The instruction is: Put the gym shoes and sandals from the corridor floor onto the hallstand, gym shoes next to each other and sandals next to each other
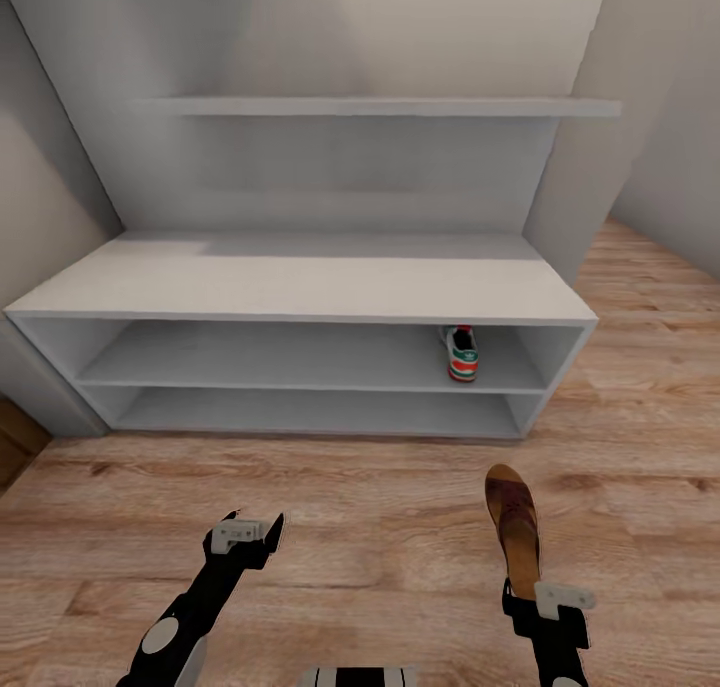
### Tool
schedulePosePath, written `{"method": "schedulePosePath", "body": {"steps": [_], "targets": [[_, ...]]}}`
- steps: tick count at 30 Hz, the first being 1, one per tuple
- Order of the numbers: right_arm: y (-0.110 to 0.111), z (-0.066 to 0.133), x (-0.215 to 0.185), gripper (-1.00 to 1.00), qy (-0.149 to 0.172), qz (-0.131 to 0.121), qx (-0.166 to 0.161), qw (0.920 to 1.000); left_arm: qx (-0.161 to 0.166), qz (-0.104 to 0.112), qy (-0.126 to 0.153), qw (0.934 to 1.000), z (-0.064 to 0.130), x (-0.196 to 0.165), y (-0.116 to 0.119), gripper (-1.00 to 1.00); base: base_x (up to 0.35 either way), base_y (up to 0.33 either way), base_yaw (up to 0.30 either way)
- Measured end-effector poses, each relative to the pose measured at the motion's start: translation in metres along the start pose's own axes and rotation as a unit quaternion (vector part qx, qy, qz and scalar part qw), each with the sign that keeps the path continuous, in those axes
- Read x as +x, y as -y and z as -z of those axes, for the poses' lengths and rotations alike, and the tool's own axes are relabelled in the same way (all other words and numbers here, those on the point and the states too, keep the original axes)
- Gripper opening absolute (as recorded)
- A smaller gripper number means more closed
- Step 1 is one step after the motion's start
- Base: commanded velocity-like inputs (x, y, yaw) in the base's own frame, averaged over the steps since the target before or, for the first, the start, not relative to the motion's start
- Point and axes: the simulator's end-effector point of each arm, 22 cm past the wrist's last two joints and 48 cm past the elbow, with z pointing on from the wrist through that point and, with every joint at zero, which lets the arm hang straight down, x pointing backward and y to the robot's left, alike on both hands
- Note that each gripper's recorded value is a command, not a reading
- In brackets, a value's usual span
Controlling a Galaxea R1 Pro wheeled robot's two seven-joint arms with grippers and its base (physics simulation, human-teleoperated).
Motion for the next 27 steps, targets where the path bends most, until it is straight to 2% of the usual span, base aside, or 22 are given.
{"method": "schedulePosePath", "body": {"steps": [7, 21, 27], "targets": [[0.0001, 0.0001, 0.0, -1.0, 0.0, 0.0, 0.001, 1.0, 0.0, 0.0, 0.0, 1.0, 0.0, -0.0002, 0.0001, 1.0, -0.081, 0.267, 0.0], [0.0001, 0.0004, 0.0005, -1.0, 0.0, 0.0, 0.001, 1.0, 0.0, 0.0, 0.0, 1.0, 0.0, -0.0002, 0.0004, 1.0, -0.009, 0.067, 0.0], [0.0001, 0.0005, 0.0007, -1.0, 0.0, 0.0, 0.001, 1.0, 0.0, 0.0, 0.0, 1.0, 0.0, 0.0, 0.0004, 1.0, -0.001, 0.2, 0.0]]}}
